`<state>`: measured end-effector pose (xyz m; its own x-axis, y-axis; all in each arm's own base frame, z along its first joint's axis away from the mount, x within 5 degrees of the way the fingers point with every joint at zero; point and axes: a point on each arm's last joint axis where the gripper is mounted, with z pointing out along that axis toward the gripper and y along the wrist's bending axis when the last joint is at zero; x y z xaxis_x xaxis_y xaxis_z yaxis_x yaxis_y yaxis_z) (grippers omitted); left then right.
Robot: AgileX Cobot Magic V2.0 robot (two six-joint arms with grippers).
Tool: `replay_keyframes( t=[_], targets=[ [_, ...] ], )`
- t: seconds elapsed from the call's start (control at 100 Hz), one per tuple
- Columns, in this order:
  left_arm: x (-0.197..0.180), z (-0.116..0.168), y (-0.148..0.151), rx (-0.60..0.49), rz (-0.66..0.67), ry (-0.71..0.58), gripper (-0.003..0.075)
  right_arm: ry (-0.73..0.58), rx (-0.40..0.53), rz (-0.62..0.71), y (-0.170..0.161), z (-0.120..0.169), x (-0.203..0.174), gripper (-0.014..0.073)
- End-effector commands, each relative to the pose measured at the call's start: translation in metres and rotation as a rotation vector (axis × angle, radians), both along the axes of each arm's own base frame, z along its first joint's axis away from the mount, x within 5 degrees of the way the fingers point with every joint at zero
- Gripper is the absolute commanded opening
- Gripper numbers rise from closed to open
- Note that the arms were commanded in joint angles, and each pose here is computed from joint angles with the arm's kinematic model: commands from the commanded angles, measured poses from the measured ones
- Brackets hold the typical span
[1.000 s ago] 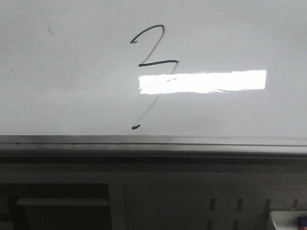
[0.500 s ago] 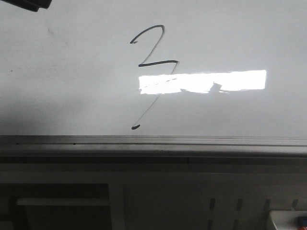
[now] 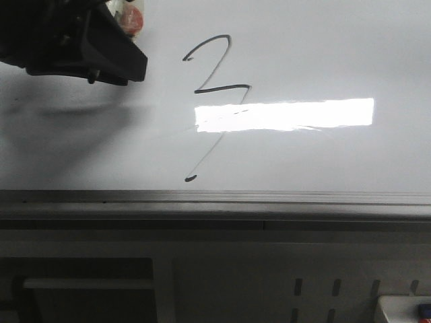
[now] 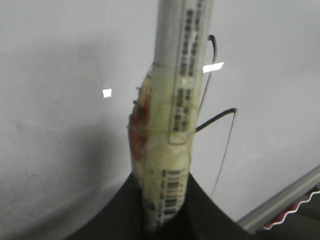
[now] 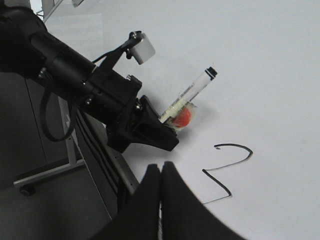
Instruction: Write number 3 on whiteboard
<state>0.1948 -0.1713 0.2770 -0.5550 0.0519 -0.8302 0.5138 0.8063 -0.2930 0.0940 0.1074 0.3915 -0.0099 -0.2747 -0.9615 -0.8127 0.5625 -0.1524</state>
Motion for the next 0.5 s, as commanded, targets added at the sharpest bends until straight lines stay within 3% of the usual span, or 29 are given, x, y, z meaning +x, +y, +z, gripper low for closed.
replay_keyframes(
  t=[0.0,0.23,0.49],
  targets=[
    [0.009,0.019,-0.004,-0.117,0.037,-0.123,-0.002,-0.048,0.077,-0.029,-0.003,0.014,0.0,-0.0064],
    [0.02,0.007,-0.01,-0.111,0.052,-0.125,-0.002,-0.043,0.072,-0.025,-0.003,0.013,0.0,-0.0064],
    [0.037,0.001,0.005,-0.152,0.176,-0.066,-0.002,-0.039,0.067,-0.022,-0.003,0.013,0.0,-0.0064]
  ],
)
